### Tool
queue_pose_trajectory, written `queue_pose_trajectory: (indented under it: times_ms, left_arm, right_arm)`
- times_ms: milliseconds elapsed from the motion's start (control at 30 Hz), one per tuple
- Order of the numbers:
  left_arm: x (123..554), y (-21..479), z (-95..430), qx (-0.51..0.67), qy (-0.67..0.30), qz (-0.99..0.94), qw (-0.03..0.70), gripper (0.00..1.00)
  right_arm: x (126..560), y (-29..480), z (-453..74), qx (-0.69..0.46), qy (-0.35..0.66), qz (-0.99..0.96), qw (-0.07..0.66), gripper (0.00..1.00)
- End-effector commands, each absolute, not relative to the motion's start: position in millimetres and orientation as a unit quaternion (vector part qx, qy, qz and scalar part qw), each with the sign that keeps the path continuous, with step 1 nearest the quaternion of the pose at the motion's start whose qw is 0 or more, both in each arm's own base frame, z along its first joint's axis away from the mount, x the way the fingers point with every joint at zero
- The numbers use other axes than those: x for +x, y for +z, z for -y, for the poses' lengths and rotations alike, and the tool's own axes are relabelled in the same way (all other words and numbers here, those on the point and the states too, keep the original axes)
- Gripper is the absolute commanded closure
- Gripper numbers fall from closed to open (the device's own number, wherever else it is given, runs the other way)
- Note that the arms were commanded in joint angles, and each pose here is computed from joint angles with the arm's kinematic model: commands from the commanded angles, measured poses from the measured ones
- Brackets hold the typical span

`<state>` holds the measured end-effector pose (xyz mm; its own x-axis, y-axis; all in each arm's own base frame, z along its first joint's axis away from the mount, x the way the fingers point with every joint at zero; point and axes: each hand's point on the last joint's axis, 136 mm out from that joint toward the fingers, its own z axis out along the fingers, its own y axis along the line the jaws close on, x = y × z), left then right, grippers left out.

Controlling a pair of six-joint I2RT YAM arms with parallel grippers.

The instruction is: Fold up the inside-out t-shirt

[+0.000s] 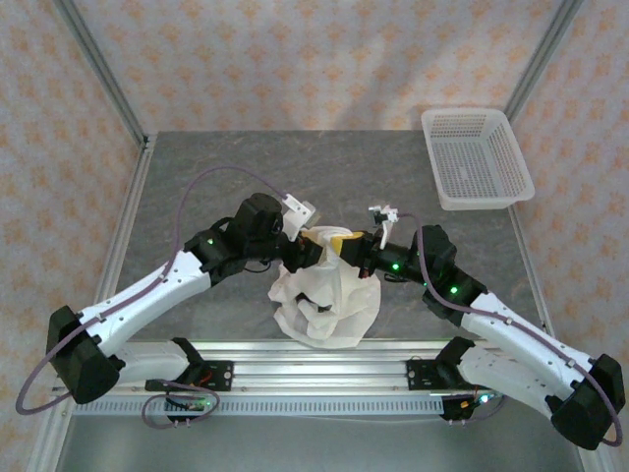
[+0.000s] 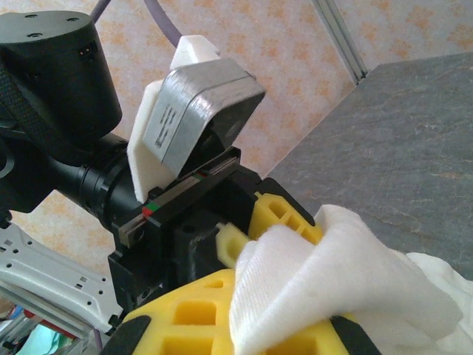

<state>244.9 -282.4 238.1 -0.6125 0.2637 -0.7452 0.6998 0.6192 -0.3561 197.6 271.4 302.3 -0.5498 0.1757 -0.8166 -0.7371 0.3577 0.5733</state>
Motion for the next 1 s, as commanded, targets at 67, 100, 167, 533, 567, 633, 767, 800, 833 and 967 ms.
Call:
queue_pose_trajectory:
  times_ms: [67, 100, 167, 533, 567, 633, 767, 800, 833, 967]
  left_arm:
    - [254, 283, 278, 0.255, -0.341, -0.819, 0.385, 1.0]
    - [253, 297, 275, 0.24, -0.354, -0.814, 0.393, 1.0]
    - [248, 330, 270, 0.216, -0.398, -0.795, 0.404, 1.0]
    - [227, 354, 278, 0.236, -0.478, -0.763, 0.365, 1.0]
    - [228, 350, 279, 0.232, -0.477, -0.767, 0.361, 1.0]
    - [230, 345, 279, 0.229, -0.473, -0.773, 0.354, 1.0]
    - [232, 343, 278, 0.229, -0.466, -0.778, 0.354, 1.0]
    - [234, 343, 278, 0.227, -0.462, -0.78, 0.356, 1.0]
    - [235, 342, 278, 0.227, -0.459, -0.782, 0.355, 1.0]
    - [237, 339, 279, 0.223, -0.458, -0.786, 0.351, 1.0]
  right_arm:
    - [201, 321, -261, -0.192, 0.513, -0.695, 0.466, 1.0]
    - [203, 314, -257, -0.191, 0.497, -0.703, 0.471, 1.0]
    - [206, 288, -246, -0.202, 0.447, -0.725, 0.482, 1.0]
    - [205, 251, -215, -0.24, 0.309, -0.781, 0.486, 0.54]
    - [201, 258, -213, -0.253, 0.294, -0.773, 0.502, 0.52]
    - [194, 271, -213, -0.277, 0.264, -0.754, 0.534, 0.5]
    - [185, 297, -233, -0.318, 0.251, -0.706, 0.581, 0.48]
    - [185, 301, -240, -0.329, 0.248, -0.698, 0.586, 0.48]
    - [188, 302, -246, -0.335, 0.241, -0.693, 0.591, 0.47]
    - [212, 297, -257, -0.322, 0.192, -0.701, 0.607, 0.45]
